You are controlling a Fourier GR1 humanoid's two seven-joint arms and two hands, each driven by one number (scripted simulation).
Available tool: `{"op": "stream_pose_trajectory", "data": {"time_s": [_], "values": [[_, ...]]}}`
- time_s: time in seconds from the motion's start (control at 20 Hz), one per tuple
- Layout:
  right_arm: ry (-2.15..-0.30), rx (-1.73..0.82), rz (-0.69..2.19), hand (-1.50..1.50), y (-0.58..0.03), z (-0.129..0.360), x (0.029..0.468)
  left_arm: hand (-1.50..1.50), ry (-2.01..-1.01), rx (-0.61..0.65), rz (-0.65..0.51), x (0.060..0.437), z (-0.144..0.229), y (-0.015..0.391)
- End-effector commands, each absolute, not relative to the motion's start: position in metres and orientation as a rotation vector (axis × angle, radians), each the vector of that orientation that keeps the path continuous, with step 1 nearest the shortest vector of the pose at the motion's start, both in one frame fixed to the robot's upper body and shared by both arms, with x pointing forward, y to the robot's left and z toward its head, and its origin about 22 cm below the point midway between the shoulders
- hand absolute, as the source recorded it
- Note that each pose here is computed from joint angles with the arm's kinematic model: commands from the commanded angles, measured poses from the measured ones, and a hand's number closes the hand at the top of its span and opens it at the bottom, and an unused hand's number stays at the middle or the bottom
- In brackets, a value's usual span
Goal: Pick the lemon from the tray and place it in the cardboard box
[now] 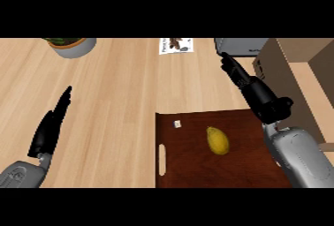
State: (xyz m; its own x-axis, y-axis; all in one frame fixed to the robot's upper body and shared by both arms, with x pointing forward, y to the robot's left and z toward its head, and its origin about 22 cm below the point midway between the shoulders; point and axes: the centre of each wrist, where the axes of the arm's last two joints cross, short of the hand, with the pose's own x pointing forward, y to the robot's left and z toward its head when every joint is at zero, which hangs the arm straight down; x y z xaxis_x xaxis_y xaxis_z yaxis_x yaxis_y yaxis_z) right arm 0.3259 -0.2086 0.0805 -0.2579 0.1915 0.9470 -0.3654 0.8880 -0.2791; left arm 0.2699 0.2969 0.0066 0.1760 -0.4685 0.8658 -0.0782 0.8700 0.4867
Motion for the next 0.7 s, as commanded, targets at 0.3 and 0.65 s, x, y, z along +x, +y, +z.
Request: {"op": "stream_pose_trajectory", "data": {"time_s": [0.3, 0.65], "values": [[-1.913, -0.234, 0.850, -1.50, -0.311, 0.190, 0.325, 0.00, -1.709, 0.191, -0.493, 0.285, 0.056, 0.263], [-2.054, -0.118, 0.963, -1.50, -0.358, 0.126, 0.296, 0.00, -1.739, 0.095, -0.522, 0.288, 0.069, 0.278]]}}
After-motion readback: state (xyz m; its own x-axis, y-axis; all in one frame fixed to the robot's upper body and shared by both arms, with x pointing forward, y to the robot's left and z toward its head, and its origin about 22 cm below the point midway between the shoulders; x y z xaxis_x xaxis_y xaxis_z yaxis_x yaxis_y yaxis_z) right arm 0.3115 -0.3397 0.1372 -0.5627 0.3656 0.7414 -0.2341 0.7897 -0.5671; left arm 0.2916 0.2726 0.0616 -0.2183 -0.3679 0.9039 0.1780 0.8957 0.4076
